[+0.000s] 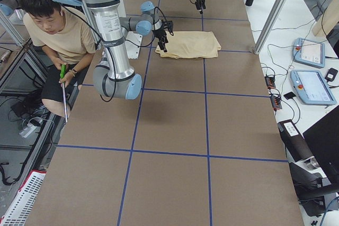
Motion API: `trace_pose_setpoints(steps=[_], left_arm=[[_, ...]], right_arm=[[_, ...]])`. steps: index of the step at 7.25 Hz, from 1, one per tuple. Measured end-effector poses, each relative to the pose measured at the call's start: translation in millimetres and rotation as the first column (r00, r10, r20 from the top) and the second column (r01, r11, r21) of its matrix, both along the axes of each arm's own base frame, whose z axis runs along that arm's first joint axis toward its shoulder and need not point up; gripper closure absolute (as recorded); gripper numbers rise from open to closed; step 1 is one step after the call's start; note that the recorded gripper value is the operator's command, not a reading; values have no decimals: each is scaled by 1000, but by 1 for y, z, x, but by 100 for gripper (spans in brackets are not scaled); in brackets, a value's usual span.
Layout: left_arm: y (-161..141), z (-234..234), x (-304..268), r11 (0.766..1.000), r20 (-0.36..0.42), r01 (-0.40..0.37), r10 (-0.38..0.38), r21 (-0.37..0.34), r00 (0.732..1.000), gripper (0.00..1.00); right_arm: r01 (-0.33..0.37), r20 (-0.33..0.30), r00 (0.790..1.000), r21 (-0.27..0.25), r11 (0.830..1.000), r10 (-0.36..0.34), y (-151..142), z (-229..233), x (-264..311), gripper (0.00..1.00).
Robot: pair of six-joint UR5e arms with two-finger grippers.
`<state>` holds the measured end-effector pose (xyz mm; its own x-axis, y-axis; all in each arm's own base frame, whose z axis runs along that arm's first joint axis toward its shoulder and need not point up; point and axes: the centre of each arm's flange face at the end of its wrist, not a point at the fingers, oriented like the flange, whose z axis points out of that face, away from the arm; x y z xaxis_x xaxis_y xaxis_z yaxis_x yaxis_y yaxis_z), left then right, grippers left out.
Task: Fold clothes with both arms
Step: 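Position both grippers at the shirt's corners nearest the robot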
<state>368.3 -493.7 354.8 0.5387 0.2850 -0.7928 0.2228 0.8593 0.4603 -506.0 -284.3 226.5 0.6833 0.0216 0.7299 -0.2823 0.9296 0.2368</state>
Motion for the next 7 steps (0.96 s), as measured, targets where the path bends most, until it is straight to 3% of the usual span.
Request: trace_pose_setpoints(steps=[2, 5, 7], left_arm=[[77, -8, 45, 994, -76, -26, 18, -110, 997, 0], [162, -18, 113, 961, -38, -13, 3, -275, 999, 4], [190, -29, 135, 943, -26, -28, 21, -331, 999, 25]], right_arm=[[11, 22, 1000, 9, 1000, -11, -15, 8, 28, 0], [38, 15, 999, 36, 999, -39, -36, 24, 53, 0], [54, 45, 997, 56, 997, -57, -36, 50, 66, 0]])
